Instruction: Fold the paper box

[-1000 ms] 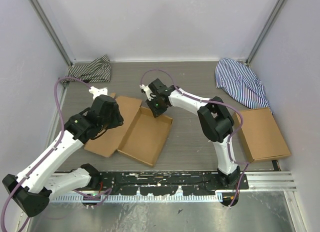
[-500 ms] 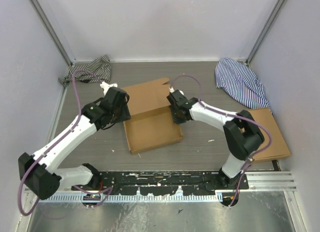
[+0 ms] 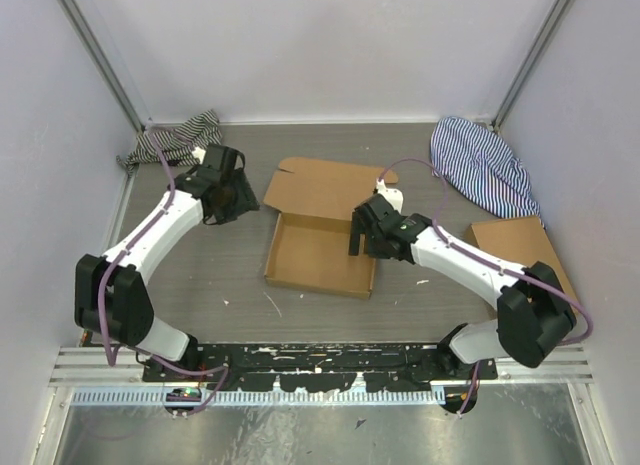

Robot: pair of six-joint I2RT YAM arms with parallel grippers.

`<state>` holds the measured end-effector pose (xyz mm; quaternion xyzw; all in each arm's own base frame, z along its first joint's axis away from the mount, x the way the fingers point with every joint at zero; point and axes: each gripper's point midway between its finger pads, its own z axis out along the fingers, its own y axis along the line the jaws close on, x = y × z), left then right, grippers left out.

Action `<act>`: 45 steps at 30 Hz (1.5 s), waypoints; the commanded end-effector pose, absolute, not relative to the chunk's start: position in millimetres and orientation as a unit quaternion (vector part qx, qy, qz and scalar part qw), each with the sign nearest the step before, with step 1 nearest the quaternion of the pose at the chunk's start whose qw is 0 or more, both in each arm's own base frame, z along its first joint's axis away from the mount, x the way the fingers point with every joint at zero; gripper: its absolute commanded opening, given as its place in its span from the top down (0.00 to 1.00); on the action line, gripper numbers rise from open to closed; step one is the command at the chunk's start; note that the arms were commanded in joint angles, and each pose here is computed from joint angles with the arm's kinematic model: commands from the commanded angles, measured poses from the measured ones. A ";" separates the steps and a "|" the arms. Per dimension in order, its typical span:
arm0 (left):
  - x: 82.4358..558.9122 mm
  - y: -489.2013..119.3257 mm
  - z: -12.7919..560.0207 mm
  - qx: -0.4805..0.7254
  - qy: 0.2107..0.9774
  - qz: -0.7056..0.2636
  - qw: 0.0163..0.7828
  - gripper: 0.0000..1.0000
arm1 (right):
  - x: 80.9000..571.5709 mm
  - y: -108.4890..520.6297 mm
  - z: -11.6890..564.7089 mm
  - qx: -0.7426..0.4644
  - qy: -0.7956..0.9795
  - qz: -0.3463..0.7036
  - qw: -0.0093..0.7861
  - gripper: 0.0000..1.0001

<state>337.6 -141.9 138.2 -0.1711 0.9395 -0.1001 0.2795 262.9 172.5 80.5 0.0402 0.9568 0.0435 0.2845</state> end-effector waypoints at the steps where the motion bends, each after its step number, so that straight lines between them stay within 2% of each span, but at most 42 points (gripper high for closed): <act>1: 369.5 -138.8 162.9 -0.192 0.916 -0.161 0.313 0.33 | 282.3 176.3 133.6 0.047 0.932 0.070 0.352 0.03; 6: 407.5 -144.4 161.6 -0.197 0.906 -0.198 0.317 0.31 | 329.6 150.5 169.9 0.077 0.920 0.086 0.375 0.00; 11: 436.9 -164.4 130.5 -0.174 0.918 -0.232 0.271 0.33 | 362.1 128.1 172.5 0.123 0.910 0.185 0.350 0.00; 17: 454.3 -170.9 94.0 -0.182 0.926 -0.245 0.224 0.36 | 357.3 118.9 165.1 0.133 0.907 0.200 0.346 0.00; 28: 480.5 -199.2 90.5 -0.186 0.900 -0.325 0.224 0.40 | 346.4 109.5 146.7 0.136 0.915 0.191 0.328 0.00; 30: 481.6 -204.6 88.5 -0.183 0.899 -0.336 0.215 0.45 | 345.4 109.6 143.8 0.136 0.916 0.191 0.324 0.00; 32: 483.0 -207.8 88.1 -0.182 0.896 -0.344 0.214 0.53 | 345.6 109.4 142.2 0.136 0.917 0.190 0.323 0.00; 38: 487.5 -209.8 90.0 -0.175 0.893 -0.350 0.222 0.84 | 351.9 109.3 138.4 0.132 0.919 0.192 0.318 0.00; 41: 487.5 -213.6 94.5 -0.163 0.893 -0.353 0.225 0.97 | 357.0 107.2 134.9 0.133 0.920 0.195 0.312 0.00; 45: 481.9 -211.2 106.0 -0.149 0.895 -0.347 0.237 1.00 | 363.0 101.5 135.1 0.139 0.919 0.198 0.310 0.01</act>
